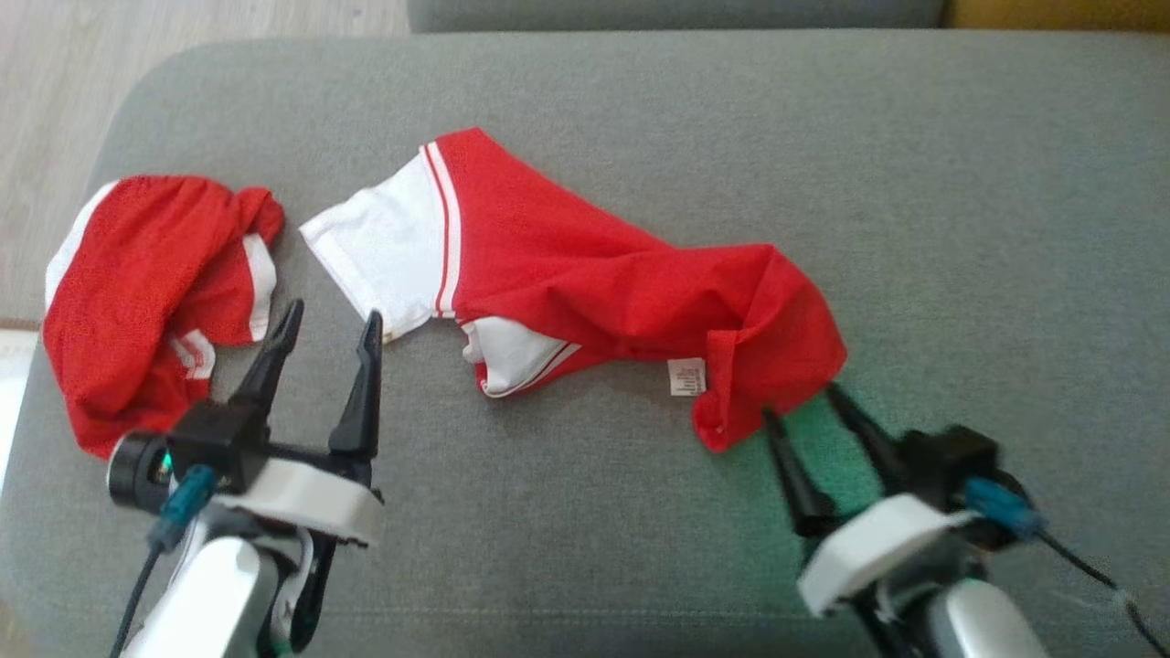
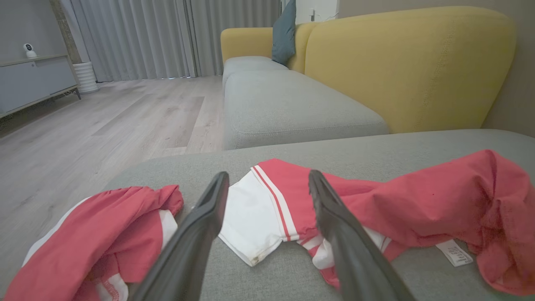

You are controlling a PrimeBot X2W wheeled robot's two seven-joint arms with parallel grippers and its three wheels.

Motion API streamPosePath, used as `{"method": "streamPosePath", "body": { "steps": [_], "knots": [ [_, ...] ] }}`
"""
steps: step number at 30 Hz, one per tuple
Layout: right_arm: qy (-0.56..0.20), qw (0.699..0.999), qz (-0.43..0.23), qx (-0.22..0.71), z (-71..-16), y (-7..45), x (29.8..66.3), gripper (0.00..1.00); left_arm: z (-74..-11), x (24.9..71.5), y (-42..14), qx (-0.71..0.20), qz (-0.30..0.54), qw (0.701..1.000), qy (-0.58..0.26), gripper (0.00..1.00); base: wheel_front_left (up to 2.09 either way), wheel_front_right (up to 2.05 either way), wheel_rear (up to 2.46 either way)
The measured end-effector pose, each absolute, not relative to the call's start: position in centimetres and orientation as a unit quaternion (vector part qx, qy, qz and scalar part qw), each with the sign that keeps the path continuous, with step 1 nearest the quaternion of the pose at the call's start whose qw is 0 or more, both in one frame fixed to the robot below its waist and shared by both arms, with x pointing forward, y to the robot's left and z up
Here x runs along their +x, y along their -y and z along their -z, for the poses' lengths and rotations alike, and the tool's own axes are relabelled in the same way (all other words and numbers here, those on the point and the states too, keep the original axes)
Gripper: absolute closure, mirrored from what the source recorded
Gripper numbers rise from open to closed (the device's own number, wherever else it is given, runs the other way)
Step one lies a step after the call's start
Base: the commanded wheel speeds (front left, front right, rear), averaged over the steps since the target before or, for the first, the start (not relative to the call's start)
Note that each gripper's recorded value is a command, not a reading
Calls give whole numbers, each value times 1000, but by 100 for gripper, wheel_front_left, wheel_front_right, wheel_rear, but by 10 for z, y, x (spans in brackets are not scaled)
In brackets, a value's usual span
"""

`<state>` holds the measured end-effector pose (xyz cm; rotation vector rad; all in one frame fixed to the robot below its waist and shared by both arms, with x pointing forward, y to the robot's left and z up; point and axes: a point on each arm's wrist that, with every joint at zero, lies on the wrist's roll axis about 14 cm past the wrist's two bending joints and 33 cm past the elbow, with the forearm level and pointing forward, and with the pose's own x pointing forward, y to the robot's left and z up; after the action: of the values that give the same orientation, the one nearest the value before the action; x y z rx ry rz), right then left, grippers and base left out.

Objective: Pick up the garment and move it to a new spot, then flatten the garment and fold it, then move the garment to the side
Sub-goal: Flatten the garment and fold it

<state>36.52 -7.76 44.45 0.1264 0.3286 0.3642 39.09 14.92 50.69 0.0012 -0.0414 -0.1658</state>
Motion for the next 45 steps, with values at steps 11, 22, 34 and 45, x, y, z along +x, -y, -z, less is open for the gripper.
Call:
{"method": "streamPosePath", "body": {
  "steps": [11,22,34,45],
  "knots": [
    [-183,945,-264,55,-419,20,395,64,-500,401,-159,-1,70,997,13,0,0,0,0],
    [-149,960,-226,66,-428,42,416,100,-501,407,-164,-1,60,998,16,0,0,0,0],
    [-62,994,-83,34,-485,145,437,100,-502,417,-150,-3,76,997,24,0,0,0,0],
    [-68,997,-18,-12,-502,207,447,100,-501,421,-145,-2,87,996,27,0,0,0,0]
  ]
}}
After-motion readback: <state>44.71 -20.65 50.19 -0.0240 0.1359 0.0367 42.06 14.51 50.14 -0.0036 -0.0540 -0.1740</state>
